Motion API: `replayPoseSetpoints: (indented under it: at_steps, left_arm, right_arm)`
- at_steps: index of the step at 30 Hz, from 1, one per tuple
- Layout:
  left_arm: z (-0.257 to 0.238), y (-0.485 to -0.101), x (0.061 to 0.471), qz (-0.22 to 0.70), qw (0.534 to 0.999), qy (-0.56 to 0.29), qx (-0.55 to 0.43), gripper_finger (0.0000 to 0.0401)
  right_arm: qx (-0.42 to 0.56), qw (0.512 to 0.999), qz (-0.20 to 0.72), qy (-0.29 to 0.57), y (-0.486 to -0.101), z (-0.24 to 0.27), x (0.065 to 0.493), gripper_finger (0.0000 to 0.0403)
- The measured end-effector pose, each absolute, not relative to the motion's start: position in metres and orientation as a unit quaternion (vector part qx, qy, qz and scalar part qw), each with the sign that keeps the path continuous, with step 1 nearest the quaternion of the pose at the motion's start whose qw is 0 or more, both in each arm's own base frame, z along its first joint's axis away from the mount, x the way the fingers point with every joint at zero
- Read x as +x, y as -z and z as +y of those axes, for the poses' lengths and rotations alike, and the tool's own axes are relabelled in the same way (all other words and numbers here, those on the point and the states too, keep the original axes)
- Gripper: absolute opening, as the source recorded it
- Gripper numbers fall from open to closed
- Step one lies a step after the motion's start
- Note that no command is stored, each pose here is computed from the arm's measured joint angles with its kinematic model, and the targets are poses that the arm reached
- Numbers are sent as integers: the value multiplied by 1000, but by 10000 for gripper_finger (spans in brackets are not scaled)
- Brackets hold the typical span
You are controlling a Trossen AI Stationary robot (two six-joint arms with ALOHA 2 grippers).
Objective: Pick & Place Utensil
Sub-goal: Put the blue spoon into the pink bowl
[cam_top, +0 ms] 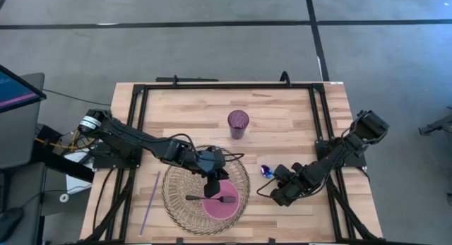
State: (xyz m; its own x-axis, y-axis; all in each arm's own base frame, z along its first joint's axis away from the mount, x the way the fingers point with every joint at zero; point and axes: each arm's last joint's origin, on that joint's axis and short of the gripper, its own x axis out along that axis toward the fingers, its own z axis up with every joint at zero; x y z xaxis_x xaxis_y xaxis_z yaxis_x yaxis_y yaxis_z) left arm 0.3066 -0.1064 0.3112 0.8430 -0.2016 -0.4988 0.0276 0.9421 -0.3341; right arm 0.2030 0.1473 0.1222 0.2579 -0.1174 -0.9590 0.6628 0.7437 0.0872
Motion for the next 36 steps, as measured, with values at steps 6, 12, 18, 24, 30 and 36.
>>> replayPoseSetpoints:
  at_steps: [6, 12, 18, 24, 30, 36]
  left_arm:
    - [-106, -311, 307, 274, 947, 61, -159, 53]
    - [-106, -311, 307, 274, 947, 61, -159, 53]
    - [-106, -311, 307, 274, 947, 61, -159, 53]
    - [-110, -310, 305, 284, 942, 80, -159, 53]
    - [-116, -308, 302, 285, 944, 89, -140, 53]
    - [-112, -312, 299, 269, 955, 53, -115, 34]
  right_arm:
    - [243, 752, 557, 255, -130, 153, 206, 20]
    - [238, 776, 549, 201, -161, 169, 227, 5]
    - [242, 810, 518, 134, -200, 184, 251, 9]
    - [236, 835, 493, 63, -246, 196, 269, 4]
    - [231, 853, 467, 11, -278, 195, 283, 5]
    - [270, 823, 500, 11, -268, 185, 295, 5]
